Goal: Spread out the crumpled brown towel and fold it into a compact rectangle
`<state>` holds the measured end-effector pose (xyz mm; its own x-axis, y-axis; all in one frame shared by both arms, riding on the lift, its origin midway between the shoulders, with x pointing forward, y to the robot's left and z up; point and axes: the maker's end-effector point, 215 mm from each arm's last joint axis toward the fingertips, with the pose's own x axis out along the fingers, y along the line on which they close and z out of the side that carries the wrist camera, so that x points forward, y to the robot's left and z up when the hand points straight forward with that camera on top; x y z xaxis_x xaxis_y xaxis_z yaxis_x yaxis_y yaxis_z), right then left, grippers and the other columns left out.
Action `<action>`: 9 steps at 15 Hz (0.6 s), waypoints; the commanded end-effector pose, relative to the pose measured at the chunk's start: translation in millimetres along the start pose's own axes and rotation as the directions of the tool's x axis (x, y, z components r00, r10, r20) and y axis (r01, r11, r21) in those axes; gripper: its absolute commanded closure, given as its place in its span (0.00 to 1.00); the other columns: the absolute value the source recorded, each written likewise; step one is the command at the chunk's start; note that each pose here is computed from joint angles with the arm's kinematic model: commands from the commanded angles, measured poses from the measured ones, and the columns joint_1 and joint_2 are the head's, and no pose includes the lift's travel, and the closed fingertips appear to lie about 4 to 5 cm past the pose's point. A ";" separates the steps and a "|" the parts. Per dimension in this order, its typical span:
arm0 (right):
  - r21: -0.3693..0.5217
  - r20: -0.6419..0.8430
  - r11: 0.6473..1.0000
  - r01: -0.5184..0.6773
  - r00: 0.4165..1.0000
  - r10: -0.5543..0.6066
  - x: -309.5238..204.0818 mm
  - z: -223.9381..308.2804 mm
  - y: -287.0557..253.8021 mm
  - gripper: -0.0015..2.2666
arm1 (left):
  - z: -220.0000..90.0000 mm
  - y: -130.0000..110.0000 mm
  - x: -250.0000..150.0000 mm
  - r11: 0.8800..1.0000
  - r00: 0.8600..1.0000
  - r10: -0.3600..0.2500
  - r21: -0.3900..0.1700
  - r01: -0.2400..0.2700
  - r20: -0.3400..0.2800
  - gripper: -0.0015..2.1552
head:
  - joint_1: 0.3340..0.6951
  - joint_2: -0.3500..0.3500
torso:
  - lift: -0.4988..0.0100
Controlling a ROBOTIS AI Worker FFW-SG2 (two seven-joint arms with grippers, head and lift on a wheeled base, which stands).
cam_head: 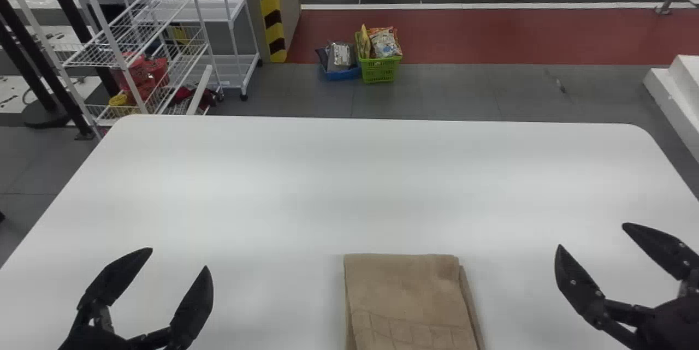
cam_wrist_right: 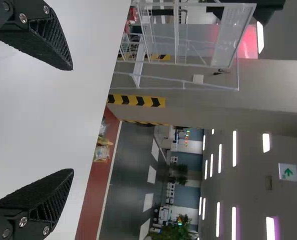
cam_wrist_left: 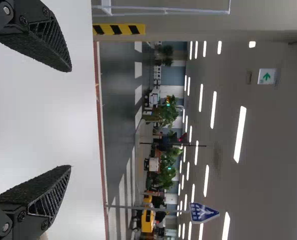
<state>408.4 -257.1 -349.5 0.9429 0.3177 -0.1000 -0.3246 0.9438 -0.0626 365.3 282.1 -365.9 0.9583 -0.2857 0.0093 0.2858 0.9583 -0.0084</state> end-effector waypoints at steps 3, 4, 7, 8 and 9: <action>0.052 -0.048 0.999 0.011 0.999 -0.008 4.1 -5.2 3.3 0.04 | -4.1 -7.2 1.1 1.000 1.000 -0.017 0.003 0.017 -0.011 0.06 | 1.00 0.54 | 0.73; 0.061 -0.052 0.998 0.006 0.999 -0.003 5.8 -6.4 7.4 0.04 | -4.3 -7.0 1.5 1.000 1.000 -0.017 0.003 0.017 -0.011 0.06 | 1.00 0.54 | 0.73; 0.071 -0.062 0.997 0.012 0.998 -0.008 9.3 -6.5 11.9 0.04 | -4.6 -7.7 0.9 1.000 1.000 -0.020 0.001 0.020 -0.012 0.06 | 1.00 0.55 | 0.73; 0.074 -0.067 0.997 0.011 0.998 -0.006 9.4 -8.1 12.8 0.04 | -4.6 -8.0 0.9 1.000 1.000 -0.021 0.001 0.021 -0.012 0.06 | 1.00 0.56 | 0.73; 0.074 -0.067 0.997 0.011 0.998 -0.006 9.4 -8.1 12.8 0.04 | -4.1 -9.9 1.7 1.000 1.000 -0.029 0.000 0.029 -0.010 0.07 | 1.00 0.56 | 0.73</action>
<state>412.7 -243.8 -358.5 0.9387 0.3039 -0.1628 -0.3069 0.9517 0.0071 364.0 273.6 -370.2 0.9507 -0.3101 -0.0021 0.3100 0.9507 -0.0052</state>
